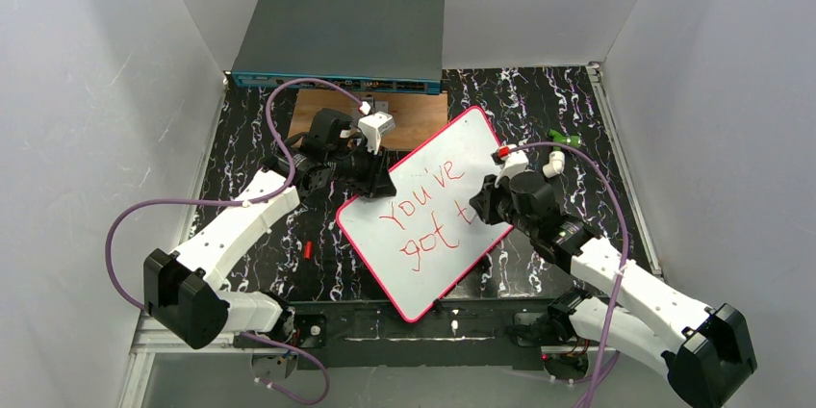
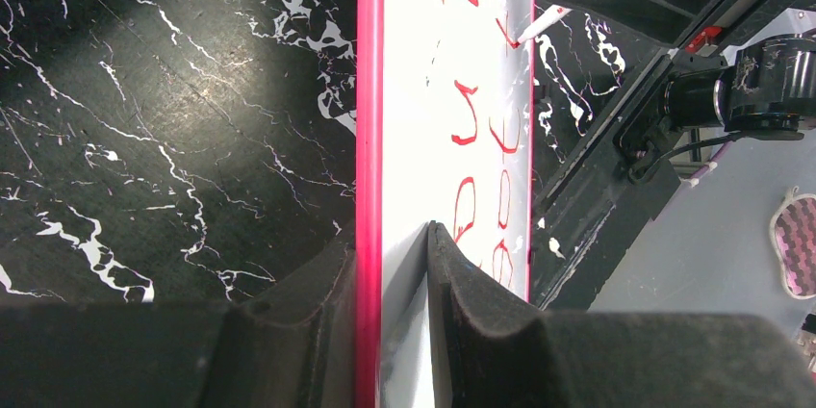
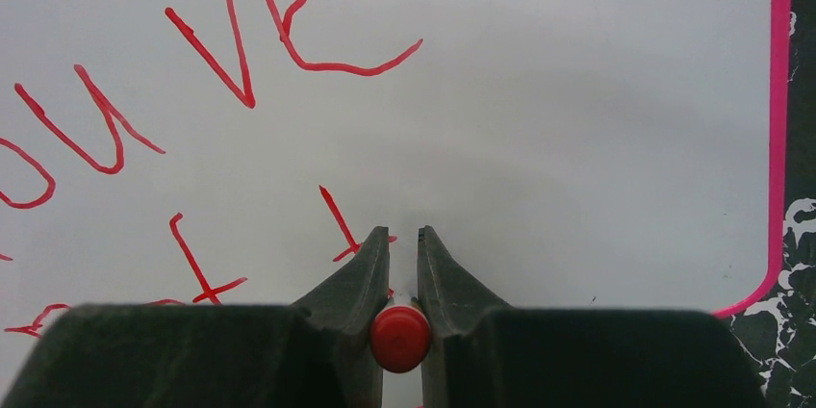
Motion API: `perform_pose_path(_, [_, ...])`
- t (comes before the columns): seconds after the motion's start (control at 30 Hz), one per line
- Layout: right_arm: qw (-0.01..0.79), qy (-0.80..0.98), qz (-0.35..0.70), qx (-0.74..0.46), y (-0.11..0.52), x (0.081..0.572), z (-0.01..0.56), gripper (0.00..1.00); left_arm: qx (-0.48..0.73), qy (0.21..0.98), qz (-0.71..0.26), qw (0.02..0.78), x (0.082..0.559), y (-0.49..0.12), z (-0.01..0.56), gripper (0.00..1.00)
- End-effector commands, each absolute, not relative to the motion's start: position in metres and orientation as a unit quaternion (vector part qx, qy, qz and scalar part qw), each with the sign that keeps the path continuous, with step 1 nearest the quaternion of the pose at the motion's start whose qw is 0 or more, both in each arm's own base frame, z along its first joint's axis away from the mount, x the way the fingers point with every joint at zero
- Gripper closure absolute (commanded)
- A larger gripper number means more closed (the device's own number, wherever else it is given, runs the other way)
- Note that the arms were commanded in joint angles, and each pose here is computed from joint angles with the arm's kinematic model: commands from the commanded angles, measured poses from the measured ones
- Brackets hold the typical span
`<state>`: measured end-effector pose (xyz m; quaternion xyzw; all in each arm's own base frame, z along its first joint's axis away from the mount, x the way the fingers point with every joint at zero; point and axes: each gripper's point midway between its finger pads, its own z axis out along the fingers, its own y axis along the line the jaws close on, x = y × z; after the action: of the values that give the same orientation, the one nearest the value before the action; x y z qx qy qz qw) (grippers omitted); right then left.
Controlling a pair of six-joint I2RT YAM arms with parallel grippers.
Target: Write a sentence on the whiteboard
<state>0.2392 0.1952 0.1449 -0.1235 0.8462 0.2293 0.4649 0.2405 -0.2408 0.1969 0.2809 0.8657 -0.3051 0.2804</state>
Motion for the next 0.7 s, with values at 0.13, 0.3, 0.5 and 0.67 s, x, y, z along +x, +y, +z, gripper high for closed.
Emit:
perform_pose_path(0.13, [0.469,0.85,0.193,-0.141,0.187,0.246,0.144,0.99,0.312,0.873,-0.215,0.306,0.255,-0.214,0.185,1.0])
perform_pose_path(0.3, [0.484,0.843,0.188,-0.141,0.187,0.253,0.159,0.99,0.311,0.873,-0.215,0.308,0.255,-0.214,0.186,1.0])
perform_pose_path(0.5, [0.499,0.833,0.192,-0.141,0.191,0.26,0.176,0.99,0.311,0.873,-0.216,0.308,0.255,-0.214,0.186,1.0])
perform_pose_path(0.67, [0.507,0.827,0.197,-0.142,0.192,0.261,0.188,0.99,0.311,0.872,-0.216,0.31,0.256,-0.215,0.188,1.0])
